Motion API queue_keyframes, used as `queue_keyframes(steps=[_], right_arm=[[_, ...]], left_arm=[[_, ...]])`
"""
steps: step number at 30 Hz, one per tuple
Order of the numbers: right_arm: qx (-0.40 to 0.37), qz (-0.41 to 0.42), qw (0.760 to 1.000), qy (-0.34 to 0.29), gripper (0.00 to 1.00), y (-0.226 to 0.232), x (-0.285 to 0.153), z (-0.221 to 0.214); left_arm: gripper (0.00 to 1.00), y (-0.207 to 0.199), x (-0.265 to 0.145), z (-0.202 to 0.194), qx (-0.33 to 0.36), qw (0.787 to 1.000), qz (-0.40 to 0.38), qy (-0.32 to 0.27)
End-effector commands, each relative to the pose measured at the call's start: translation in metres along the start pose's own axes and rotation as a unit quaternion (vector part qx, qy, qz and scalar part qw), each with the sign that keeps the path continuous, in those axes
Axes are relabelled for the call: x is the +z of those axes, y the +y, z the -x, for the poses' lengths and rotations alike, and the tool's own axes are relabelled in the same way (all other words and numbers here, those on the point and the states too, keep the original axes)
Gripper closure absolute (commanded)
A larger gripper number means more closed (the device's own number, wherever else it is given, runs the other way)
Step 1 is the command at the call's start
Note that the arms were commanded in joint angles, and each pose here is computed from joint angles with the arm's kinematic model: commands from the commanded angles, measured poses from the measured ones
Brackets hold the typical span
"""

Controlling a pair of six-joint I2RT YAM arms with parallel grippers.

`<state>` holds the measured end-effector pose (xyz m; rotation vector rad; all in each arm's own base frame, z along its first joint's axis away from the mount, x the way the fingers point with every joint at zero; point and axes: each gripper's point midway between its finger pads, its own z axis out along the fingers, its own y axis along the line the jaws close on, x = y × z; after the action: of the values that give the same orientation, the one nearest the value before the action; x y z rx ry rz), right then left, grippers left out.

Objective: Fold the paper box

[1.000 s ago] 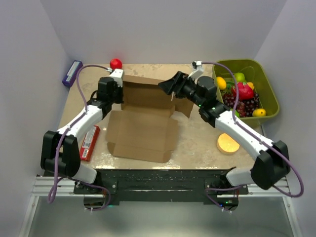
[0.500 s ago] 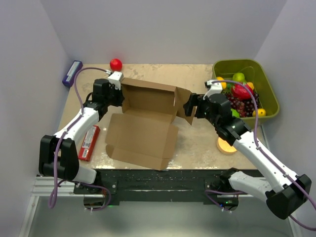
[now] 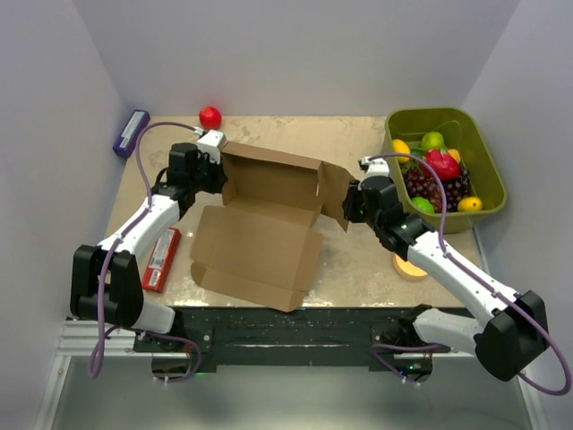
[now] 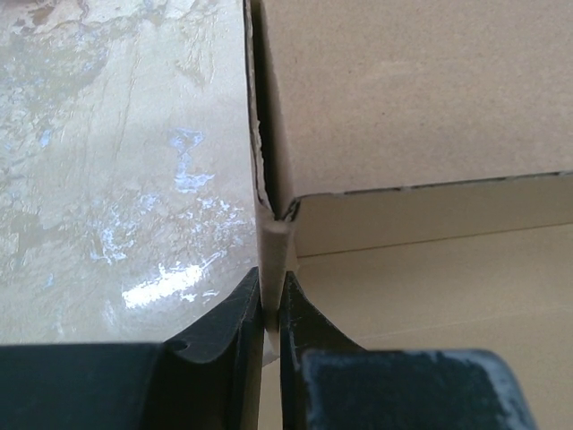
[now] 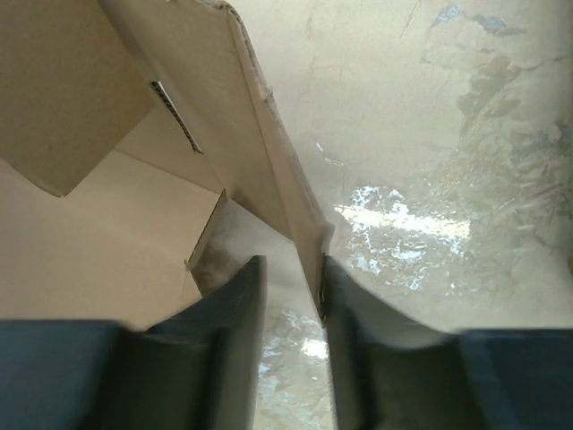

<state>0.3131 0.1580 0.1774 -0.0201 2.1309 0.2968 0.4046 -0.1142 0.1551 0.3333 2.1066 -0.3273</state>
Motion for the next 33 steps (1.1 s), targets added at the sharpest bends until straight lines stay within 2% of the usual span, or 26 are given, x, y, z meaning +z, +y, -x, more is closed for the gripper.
queue_keyframes(steps=[1,7,17,33], right_arm=[[0.01,0.015,0.999,-0.041,0.81,0.005,-0.003,0.018],[0.005,0.022,0.999,-0.033,1.0,0.006,-0.003,0.011],[0.011,0.031,0.999,-0.031,1.0,0.01,-0.001,0.008],[0.022,0.042,0.998,-0.032,1.0,0.014,-0.002,0.008]], left_arm=[[1.0,0.002,0.003,0.005,0.01,1.0,-0.006,-0.017],[1.0,0.017,0.01,-0.001,-0.009,0.999,0.042,-0.021],[1.0,0.044,0.002,-0.001,0.001,0.986,0.16,-0.038],[1.0,0.063,-0.001,-0.004,0.006,0.976,0.213,-0.037]])
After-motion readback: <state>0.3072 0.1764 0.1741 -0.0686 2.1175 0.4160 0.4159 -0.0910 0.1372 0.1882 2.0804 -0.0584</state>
